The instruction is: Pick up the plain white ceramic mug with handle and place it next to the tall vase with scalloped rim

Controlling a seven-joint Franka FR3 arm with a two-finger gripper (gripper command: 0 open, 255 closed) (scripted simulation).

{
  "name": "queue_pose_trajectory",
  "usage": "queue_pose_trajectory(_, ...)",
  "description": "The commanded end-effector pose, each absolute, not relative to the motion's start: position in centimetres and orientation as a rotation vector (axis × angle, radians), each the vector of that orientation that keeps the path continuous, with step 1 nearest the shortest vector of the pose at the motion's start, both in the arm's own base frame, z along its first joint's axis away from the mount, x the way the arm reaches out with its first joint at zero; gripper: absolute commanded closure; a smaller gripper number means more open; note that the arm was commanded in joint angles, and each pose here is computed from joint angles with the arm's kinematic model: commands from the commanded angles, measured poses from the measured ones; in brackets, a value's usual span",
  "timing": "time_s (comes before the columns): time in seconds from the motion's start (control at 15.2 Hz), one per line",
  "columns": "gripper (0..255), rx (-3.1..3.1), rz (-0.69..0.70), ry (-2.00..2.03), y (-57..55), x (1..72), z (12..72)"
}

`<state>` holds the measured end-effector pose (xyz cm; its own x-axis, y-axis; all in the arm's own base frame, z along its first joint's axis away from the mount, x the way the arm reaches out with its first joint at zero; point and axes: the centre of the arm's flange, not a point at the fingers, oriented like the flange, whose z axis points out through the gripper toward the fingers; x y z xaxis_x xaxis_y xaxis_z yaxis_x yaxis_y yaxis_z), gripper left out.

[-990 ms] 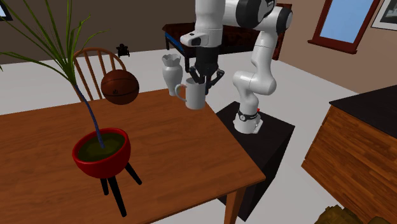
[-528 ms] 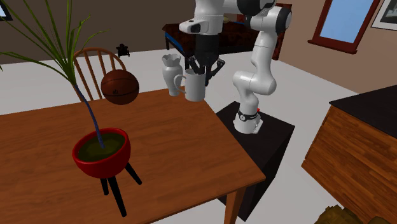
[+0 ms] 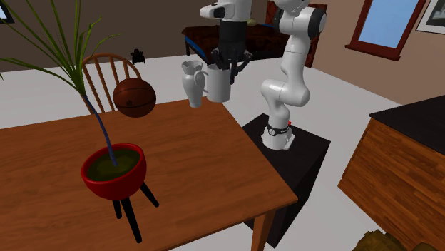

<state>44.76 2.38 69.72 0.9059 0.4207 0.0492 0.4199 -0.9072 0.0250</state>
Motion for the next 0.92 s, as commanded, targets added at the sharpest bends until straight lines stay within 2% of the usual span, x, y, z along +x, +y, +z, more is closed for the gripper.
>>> queue_pose_trajectory(0.0,255,3.053,0.083,0.673,2.4,44.7,70.8)
queue_pose_trajectory(0.86,255,3.053,0.083,0.673,-11.9,37.7,71.1)
